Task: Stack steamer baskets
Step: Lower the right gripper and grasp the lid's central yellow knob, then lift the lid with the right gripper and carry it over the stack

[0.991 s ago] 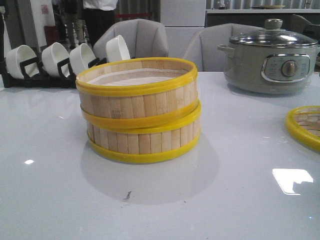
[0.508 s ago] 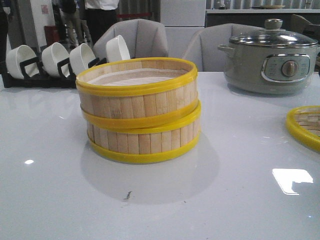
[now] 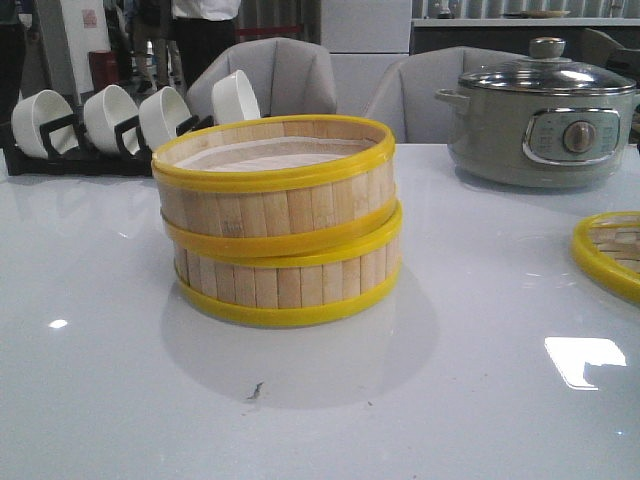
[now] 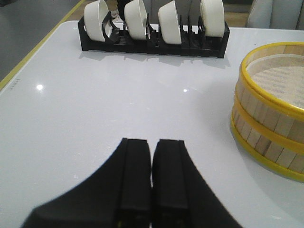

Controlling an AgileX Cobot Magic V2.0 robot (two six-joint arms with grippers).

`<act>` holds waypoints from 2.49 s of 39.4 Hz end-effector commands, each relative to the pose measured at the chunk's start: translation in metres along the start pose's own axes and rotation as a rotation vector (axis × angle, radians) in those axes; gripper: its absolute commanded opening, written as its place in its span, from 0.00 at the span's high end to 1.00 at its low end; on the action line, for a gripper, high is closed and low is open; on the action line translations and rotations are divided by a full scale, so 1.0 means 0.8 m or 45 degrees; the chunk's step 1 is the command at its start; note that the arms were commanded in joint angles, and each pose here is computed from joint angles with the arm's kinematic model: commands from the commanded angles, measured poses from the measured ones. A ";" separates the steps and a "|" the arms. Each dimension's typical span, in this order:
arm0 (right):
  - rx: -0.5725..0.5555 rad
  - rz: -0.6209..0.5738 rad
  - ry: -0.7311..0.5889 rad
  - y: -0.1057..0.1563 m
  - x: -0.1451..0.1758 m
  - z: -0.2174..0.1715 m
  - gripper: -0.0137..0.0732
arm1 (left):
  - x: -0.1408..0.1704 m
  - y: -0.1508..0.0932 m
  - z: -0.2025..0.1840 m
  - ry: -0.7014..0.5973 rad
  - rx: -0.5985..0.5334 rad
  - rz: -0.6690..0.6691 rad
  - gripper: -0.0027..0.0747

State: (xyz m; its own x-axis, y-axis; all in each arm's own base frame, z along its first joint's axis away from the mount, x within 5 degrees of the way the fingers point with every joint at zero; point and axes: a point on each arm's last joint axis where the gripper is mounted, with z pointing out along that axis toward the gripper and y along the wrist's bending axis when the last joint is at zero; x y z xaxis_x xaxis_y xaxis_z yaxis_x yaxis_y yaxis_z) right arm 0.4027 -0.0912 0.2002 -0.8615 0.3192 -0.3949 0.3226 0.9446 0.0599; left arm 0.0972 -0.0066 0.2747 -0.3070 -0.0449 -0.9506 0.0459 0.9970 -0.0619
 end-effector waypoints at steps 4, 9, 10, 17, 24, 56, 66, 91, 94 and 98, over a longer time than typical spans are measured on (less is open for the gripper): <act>-0.009 -0.011 -0.157 0.000 -0.020 -0.037 0.51 | -0.021 -0.002 -0.003 -0.139 0.014 -0.009 0.86; -0.009 -0.011 -0.157 0.000 -0.020 -0.037 0.51 | -0.021 -0.002 -0.003 -0.139 0.014 -0.009 0.86; -0.009 -0.011 -0.157 0.000 -0.020 -0.037 0.51 | -0.021 -0.002 -0.003 -0.139 0.014 -0.009 0.86; -0.009 -0.011 -0.156 0.000 -0.020 -0.037 0.51 | -0.021 -0.002 -0.003 -0.139 0.014 -0.009 0.86; -0.009 -0.011 -0.155 0.000 -0.020 -0.037 0.51 | -0.021 -0.002 -0.003 -0.139 0.014 -0.009 0.86; -0.006 -0.011 -0.127 0.000 -0.018 -0.029 0.51 | -0.021 -0.002 -0.003 -0.139 0.014 -0.009 0.86; -0.006 -0.012 -0.130 0.000 -0.018 -0.029 0.52 | -0.021 -0.002 -0.003 -0.139 0.014 -0.009 0.86; -0.049 -0.068 -0.238 0.027 -0.031 -0.088 0.78 | -0.021 -0.002 -0.003 -0.139 0.014 -0.009 0.86; -0.065 -0.091 -0.262 0.038 -0.036 -0.110 0.78 | -0.021 -0.002 -0.003 -0.139 0.014 -0.009 0.86; -0.092 -0.125 -0.302 0.056 -0.044 -0.136 0.78 | -0.021 -0.002 -0.003 -0.139 0.014 -0.009 0.86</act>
State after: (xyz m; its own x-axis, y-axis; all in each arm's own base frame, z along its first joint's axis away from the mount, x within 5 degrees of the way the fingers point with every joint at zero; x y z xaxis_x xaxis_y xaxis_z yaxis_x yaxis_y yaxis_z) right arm 0.4089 -0.0601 0.2621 -0.8453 0.2425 -0.4761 0.2404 0.9684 0.0664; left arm 0.0972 -0.0066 0.2747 -0.3070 -0.0449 -0.9506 0.0459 0.9970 -0.0619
